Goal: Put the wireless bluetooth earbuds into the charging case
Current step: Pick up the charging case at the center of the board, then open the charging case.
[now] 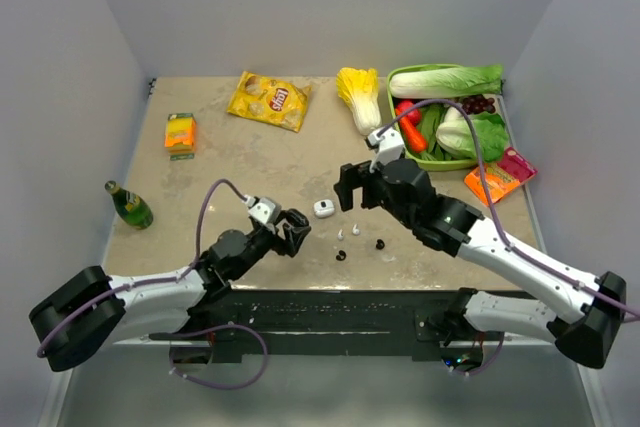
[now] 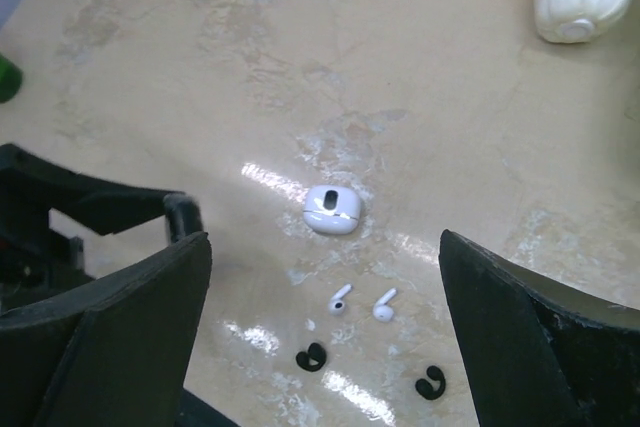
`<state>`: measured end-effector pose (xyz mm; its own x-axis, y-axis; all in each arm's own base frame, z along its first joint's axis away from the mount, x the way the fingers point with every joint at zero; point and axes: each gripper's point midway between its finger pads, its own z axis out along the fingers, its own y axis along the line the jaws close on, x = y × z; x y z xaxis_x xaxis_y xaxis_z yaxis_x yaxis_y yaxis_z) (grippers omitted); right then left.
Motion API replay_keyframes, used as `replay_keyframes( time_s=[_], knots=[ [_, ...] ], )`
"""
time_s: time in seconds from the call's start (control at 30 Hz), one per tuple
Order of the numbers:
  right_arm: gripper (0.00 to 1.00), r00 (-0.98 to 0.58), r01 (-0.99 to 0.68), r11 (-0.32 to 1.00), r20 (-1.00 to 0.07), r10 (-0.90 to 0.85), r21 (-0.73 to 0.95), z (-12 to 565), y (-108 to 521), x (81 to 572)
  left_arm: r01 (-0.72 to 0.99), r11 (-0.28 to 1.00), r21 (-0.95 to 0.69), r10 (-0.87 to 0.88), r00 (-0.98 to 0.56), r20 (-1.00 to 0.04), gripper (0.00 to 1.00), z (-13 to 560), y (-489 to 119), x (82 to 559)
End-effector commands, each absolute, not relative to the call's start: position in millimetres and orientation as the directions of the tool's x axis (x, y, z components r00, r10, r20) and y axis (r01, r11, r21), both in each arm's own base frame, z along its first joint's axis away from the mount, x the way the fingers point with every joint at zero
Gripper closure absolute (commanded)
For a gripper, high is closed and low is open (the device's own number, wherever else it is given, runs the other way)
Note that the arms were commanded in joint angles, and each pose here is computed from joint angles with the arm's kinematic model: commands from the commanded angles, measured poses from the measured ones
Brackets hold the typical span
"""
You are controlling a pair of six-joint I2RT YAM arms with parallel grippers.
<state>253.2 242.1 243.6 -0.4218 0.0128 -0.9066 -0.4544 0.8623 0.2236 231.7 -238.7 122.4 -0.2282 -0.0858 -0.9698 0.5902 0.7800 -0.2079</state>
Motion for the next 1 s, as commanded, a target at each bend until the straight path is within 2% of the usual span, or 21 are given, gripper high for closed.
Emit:
replay_keyframes(
  time_s=[0.0, 0.1, 0.2, 0.27, 0.37, 0.5, 0.63, 0.97],
  knots=[
    [0.02, -0.382, -0.281, 0.960, -0.918, -0.106, 0.006, 248.4, 218.5, 267.7, 0.734, 0.662, -0.149, -0.318, 0.096, -0.943, 1.00, 208.8, -245.7, 213.1],
    [0.02, -0.371, -0.231, 0.971, -0.928, -0.033, 0.058, 252.1, 218.0, 270.6, 0.771, 0.630, -0.097, -0.327, 0.150, -0.933, 1.00, 215.0, -246.5, 201.3],
    [0.02, -0.339, -0.336, 0.918, -0.937, 0.090, 0.209, 271.3, 237.1, 259.9, 0.794, 0.606, -0.044, -0.325, 0.196, -0.925, 1.00, 217.6, -246.5, 191.6],
    [0.02, -0.325, -0.492, 0.827, -0.938, 0.117, 0.274, 282.4, 261.5, 243.5, 0.810, 0.586, 0.012, -0.312, 0.240, -0.919, 1.00, 219.4, -247.5, 184.5],
    [0.02, -0.313, -0.678, 0.687, -0.948, 0.054, 0.263, 294.3, 285.8, 216.3, 0.813, 0.581, 0.041, -0.287, 0.251, -0.924, 1.00, 210.8, -246.2, 180.3],
    [0.02, -0.363, -0.757, 0.591, -0.931, -0.025, 0.279, 284.2, 306.3, 199.5, 0.810, 0.579, 0.090, -0.247, 0.280, -0.928, 1.00, 206.4, -250.1, 178.6],
    [0.02, -0.428, -0.768, 0.554, -0.901, -0.068, 0.323, 264.5, 316.4, 190.6, 0.796, 0.588, 0.145, -0.184, 0.307, -0.934, 1.00, 198.9, -254.7, 179.0],
    [0.07, -0.502, -0.733, 0.586, -0.856, -0.124, 0.345, 228.6, 323.5, 194.6, 0.773, 0.611, 0.172, -0.137, 0.317, -0.938, 1.00, 193.0, -256.2, 178.0]
  ],
)
